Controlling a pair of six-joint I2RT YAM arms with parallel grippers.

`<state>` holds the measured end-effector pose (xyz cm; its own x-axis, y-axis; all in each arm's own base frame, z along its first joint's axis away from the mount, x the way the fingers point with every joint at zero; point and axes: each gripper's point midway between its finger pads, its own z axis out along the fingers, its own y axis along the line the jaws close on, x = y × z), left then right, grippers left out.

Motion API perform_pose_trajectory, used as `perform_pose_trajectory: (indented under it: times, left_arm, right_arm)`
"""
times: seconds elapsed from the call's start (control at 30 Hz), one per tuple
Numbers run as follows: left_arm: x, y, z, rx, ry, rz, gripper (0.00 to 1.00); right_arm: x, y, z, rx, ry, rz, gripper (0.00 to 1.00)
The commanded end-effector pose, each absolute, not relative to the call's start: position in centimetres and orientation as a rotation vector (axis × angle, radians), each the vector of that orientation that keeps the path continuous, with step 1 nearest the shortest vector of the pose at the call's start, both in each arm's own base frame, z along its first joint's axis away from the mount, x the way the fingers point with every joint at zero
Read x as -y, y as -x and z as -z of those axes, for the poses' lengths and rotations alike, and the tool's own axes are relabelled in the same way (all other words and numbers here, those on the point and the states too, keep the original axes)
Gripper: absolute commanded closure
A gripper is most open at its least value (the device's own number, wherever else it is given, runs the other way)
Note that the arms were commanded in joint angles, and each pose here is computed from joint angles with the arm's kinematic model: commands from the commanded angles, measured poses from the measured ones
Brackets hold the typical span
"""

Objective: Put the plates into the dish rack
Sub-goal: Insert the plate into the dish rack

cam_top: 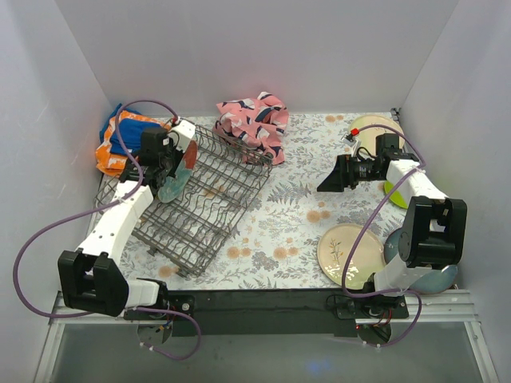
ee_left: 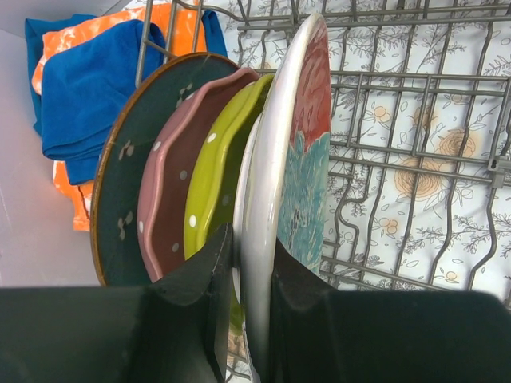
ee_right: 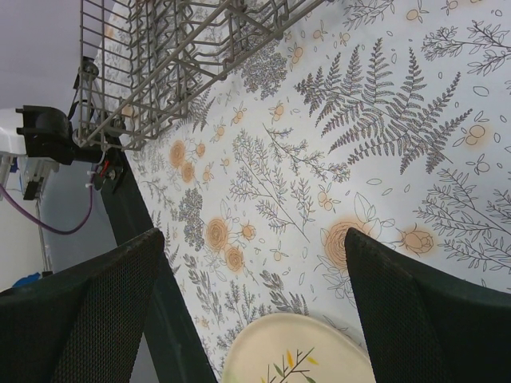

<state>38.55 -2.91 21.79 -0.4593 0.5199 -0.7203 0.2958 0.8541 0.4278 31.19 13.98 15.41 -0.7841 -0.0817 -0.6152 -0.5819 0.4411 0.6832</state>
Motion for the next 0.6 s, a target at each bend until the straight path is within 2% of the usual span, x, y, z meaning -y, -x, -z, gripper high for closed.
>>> perform_pose_trajectory:
  times: [0.0,0.37,0.47,0.5,0.57]
  left_arm:
    - [3.3,-40.2,-26.3,-1.899,-0.542,-0.296,1.0]
    - [3.4,-39.2,-23.7,-1.939,-0.517,-0.261,1.0]
    - [3.3,-39.2,-23.6,-1.939,-0.511,-0.267,0.94]
    - [3.2,-39.2,-23.8,-1.936,-0.504,-0.272,0.88]
    - [3.0,-39.3,-23.7,-1.941,-0.499,-0.281,0.82]
  right_arm:
    - [-14.1,-31.7,-16.5,-2.156,0.598,-1.301,0.01]
    - [-14.1,-31.6,-16.4,-2.157,0.6,-1.299,0.02]
    - [-14.1,-31.5,-16.4,-2.157,0.6,-1.299,0.01]
    - [-14.0,-31.5,-16.4,-2.158,0.599,-1.297,0.02]
    - [-14.0,-31.4,-16.4,-2.158,0.599,-1.297,0.02]
